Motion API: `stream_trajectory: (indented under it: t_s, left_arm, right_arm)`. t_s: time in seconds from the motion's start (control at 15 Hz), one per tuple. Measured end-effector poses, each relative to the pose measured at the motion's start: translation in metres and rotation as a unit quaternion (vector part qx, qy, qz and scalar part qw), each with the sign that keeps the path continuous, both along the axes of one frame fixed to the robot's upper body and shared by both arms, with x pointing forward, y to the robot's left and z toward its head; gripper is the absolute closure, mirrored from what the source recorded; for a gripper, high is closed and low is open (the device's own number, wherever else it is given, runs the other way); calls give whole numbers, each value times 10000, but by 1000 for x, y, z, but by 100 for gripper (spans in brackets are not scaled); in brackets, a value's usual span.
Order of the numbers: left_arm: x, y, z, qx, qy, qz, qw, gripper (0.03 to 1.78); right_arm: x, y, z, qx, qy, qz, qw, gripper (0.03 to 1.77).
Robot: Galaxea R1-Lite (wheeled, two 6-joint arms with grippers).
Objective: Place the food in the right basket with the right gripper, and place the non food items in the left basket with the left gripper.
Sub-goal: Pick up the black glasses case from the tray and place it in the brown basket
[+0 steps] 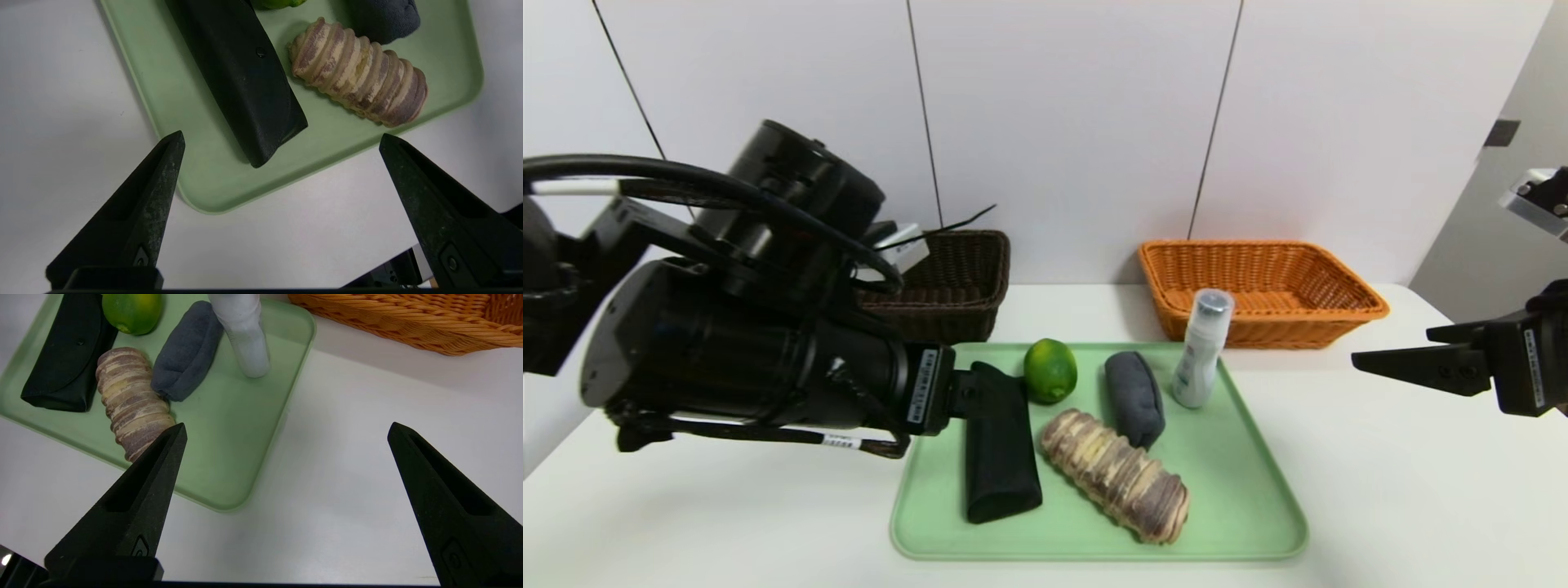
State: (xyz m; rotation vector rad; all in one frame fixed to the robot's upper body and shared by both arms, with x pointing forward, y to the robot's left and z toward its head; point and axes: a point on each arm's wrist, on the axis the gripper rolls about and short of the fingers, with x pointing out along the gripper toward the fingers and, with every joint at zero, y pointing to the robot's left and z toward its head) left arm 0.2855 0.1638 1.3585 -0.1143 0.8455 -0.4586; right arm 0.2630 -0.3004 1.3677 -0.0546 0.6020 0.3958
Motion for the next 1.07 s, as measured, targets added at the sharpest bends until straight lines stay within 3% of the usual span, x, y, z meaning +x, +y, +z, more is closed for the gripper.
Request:
stream_trajectory:
  t_s: [0.4,0.8,1.07]
  left_arm:
    - [25,-45,-25,679,117,605,9958,12]
    - [47,-67,-60,1251,149,999,9870,12]
    - [59,-79,-73,1322,216,1102,9848,12]
  right_arm:
    - [5,8,-4,79,139,92,9998,10]
    - [4,8,-10,149,280,32,9995,10]
    - [2,8,-13,176,334,5,9993,10]
